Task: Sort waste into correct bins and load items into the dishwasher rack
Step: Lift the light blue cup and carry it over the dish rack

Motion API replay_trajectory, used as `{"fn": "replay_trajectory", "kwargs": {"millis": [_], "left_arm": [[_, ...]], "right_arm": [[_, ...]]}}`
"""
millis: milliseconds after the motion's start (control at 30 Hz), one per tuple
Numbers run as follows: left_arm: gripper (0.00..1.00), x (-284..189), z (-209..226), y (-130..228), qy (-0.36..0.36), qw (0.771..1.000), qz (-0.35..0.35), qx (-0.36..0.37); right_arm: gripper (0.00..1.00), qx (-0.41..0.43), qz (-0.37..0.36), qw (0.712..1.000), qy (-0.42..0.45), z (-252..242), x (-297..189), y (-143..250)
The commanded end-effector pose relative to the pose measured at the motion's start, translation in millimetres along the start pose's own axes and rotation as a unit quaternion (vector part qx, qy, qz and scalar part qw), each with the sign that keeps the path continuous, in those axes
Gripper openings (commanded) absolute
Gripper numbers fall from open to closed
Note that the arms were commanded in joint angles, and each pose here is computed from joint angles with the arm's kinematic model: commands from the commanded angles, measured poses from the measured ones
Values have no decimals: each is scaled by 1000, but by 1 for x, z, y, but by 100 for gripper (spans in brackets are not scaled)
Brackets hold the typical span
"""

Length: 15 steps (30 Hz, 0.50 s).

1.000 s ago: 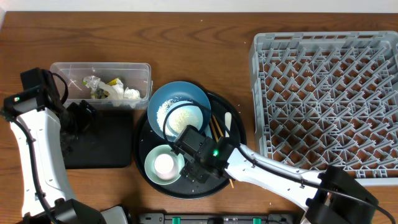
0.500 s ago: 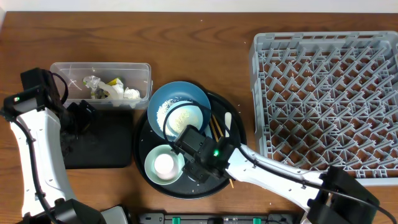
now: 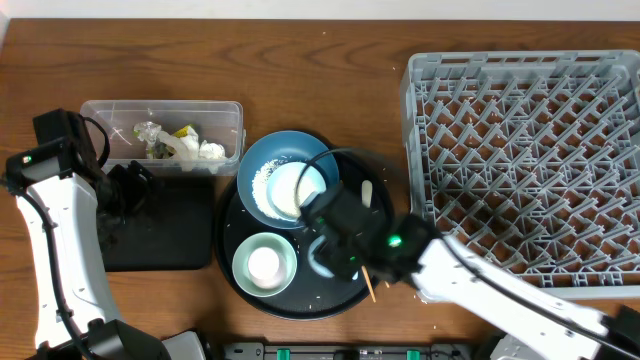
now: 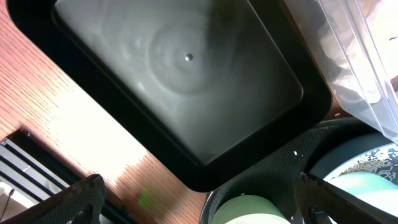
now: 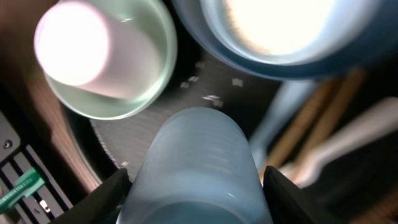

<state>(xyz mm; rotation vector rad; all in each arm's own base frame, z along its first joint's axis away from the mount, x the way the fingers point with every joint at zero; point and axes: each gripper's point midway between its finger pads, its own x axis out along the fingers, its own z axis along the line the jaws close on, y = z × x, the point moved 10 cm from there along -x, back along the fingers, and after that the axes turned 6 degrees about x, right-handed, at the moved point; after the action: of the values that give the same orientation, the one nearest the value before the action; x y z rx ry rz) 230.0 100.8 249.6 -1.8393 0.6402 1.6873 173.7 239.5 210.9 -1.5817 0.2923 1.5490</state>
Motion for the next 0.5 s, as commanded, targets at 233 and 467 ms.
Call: {"fn": "replay_trajectory", "kwargs": {"millis": [233,467], "left_arm": [[98,3,1,2,-4,1000,7,-2],[98,3,1,2,-4,1000,7,-2]], "right_arm": [[39,138,-102,978,117,-83,-111,-34],[41,263,-173,926,210,-166,-174,-32]]}}
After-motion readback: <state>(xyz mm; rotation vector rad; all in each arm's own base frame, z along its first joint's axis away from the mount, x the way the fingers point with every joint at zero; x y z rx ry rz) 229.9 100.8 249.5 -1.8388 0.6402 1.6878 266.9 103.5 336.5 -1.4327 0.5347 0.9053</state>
